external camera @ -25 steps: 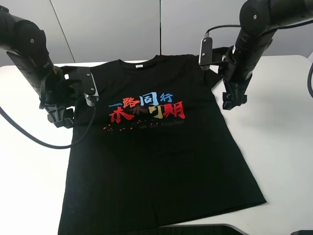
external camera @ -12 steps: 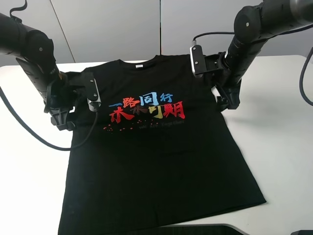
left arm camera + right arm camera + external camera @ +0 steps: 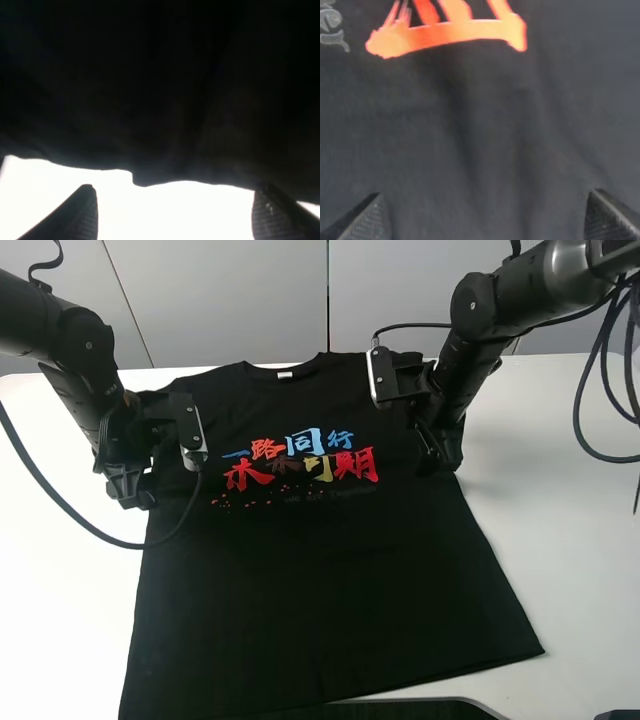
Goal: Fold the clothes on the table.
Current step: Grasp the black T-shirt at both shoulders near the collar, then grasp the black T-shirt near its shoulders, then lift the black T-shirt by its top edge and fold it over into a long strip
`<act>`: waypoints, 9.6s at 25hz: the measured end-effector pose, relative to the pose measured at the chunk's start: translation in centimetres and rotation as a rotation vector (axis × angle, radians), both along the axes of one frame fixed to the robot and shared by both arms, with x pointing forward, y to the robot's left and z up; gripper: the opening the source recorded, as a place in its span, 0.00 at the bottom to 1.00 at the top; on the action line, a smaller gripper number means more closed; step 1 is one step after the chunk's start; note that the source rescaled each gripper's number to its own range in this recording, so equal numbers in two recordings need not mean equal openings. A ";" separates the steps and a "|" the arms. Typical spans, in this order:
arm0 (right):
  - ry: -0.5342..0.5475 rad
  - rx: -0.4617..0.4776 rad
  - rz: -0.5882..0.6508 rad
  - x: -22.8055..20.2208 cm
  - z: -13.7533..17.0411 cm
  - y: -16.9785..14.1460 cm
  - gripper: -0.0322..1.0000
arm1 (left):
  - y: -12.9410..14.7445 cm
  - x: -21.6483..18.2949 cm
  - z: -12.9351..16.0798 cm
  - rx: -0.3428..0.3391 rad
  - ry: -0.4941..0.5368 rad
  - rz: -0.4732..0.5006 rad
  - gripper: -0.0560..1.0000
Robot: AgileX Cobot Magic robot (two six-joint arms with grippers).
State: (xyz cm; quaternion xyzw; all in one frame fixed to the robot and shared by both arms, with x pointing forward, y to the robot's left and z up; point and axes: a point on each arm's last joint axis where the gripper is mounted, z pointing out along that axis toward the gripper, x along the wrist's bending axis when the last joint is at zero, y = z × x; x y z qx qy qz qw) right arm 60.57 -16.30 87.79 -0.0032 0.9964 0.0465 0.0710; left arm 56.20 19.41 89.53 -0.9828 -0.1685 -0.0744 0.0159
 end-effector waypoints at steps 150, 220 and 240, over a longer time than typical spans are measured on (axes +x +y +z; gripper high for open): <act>-0.689 0.202 -0.226 4.9 21.0 0.0 0.04 | -4.6 7.3 18.9 -0.050 -0.896 0.073 0.05; -0.261 0.329 -0.502 -0.8 6.1 -0.5 0.03 | 0.6 3.2 6.7 0.073 -0.504 -0.008 0.05; -0.443 0.358 -0.529 2.3 -0.6 -0.3 0.34 | -0.5 4.7 -1.1 0.006 -0.405 -0.096 0.05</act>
